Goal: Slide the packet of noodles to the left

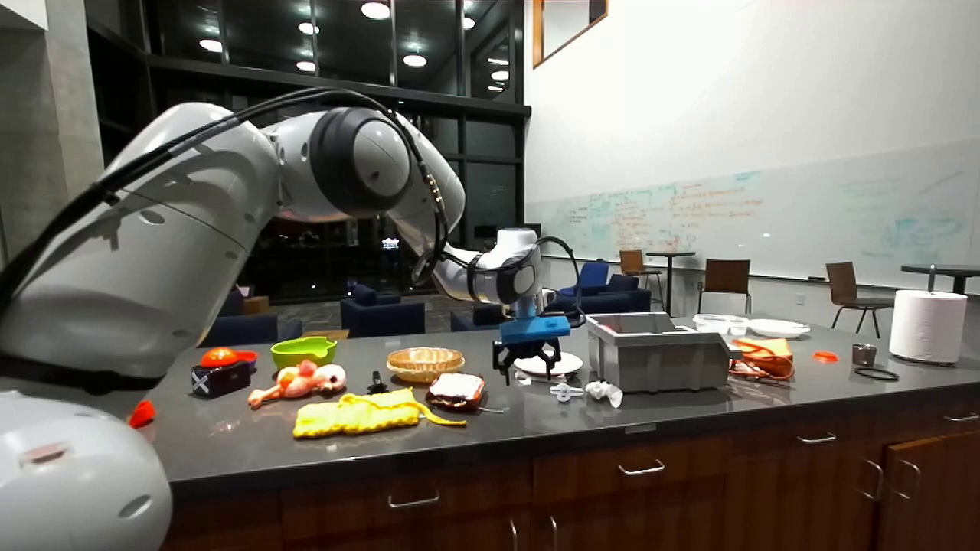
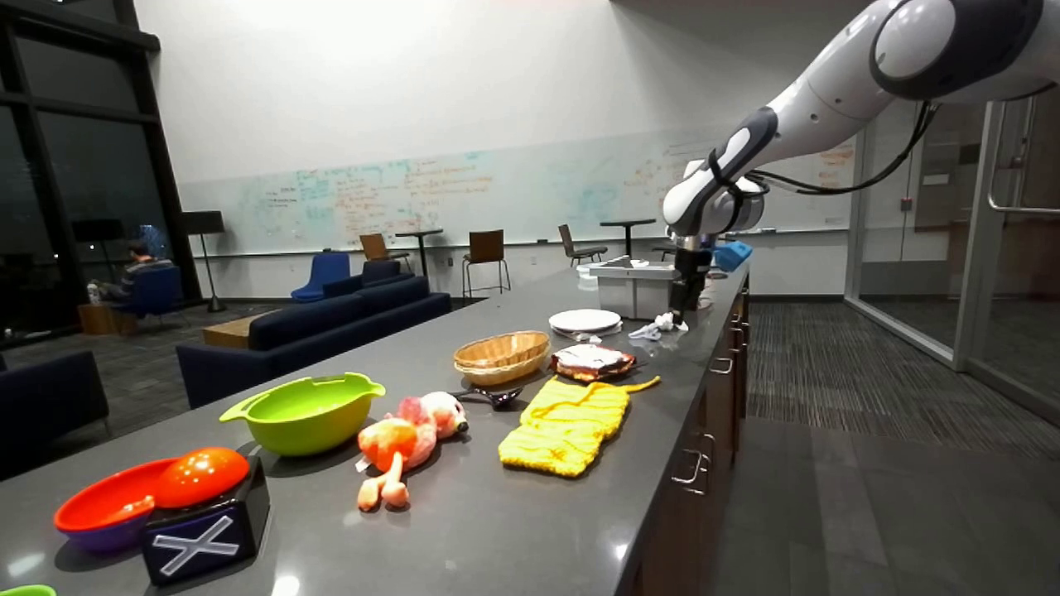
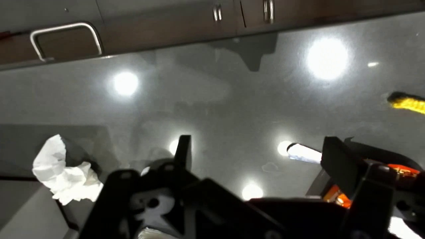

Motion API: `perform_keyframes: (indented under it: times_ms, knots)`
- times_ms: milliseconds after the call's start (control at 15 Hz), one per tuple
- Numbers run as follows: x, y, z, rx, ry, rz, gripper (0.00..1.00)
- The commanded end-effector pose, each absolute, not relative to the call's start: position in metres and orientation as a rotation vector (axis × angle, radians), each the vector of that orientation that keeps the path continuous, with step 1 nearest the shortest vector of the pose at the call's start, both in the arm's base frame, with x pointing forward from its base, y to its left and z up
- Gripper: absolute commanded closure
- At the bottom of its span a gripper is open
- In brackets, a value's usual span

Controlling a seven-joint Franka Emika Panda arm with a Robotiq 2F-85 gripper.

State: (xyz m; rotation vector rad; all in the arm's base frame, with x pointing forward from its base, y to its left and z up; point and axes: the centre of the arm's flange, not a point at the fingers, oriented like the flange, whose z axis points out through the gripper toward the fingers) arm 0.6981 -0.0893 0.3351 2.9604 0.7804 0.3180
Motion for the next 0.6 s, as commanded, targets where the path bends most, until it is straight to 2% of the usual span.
perform_keyframes:
  times_ms: [0,400,533]
  knots:
    - [0.685,-0.092,0.357,2.973,0.774,0.211,0.0]
    - [0.666,-0.083,0.376,3.026,0.873,0.173,0.0]
    - [0.68,-0.082,0.366,3.012,0.841,0.175,0.0]
